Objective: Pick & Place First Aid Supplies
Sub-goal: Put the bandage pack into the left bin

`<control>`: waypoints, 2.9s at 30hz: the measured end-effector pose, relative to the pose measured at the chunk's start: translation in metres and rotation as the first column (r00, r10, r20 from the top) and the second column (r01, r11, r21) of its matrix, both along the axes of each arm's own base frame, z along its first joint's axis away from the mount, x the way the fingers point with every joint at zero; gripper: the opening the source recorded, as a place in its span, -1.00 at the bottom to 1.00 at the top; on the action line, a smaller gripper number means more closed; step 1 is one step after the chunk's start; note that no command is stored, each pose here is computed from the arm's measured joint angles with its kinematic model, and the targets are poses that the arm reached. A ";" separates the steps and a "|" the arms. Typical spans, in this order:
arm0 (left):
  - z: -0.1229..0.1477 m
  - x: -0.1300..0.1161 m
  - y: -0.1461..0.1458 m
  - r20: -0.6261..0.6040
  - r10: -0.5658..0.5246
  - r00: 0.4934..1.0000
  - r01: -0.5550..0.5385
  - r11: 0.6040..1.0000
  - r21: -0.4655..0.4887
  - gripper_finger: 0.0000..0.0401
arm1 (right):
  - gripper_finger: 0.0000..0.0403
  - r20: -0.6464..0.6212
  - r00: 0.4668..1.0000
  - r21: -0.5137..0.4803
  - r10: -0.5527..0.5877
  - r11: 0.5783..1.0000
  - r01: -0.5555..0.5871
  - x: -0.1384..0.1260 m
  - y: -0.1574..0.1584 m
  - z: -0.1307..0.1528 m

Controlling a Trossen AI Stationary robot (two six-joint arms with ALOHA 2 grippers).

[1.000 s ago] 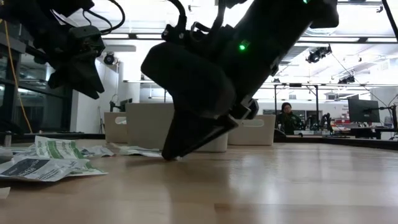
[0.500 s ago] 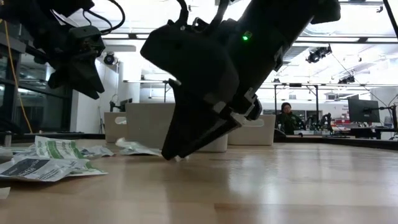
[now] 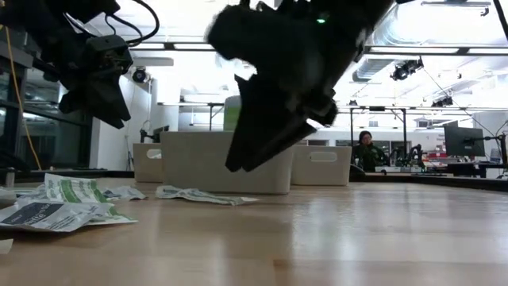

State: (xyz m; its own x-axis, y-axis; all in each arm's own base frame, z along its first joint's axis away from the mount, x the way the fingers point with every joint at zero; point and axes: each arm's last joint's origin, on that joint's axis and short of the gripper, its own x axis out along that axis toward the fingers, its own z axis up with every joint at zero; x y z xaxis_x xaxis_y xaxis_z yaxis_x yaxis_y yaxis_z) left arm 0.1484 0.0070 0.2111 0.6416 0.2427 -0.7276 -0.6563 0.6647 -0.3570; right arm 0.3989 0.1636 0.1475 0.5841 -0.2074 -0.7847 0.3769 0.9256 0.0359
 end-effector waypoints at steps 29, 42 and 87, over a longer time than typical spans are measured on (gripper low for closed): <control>-0.001 -0.001 0.000 -0.014 -0.003 1.000 0.003 1.000 0.002 -0.31 | -0.36 -0.351 0.475 -0.181 0.807 0.440 -0.880 0.012 -0.044 -0.006; -0.002 -0.002 0.000 -0.029 -0.002 1.000 0.002 1.000 0.003 -0.31 | -0.36 -0.292 0.464 -0.125 0.836 0.448 -0.885 0.017 -0.066 -0.006; -0.002 -0.002 0.000 -0.027 0.002 1.000 -0.002 1.000 -0.001 -0.31 | -1.00 -0.376 0.563 -0.006 0.736 0.606 -0.796 0.007 -0.048 -0.001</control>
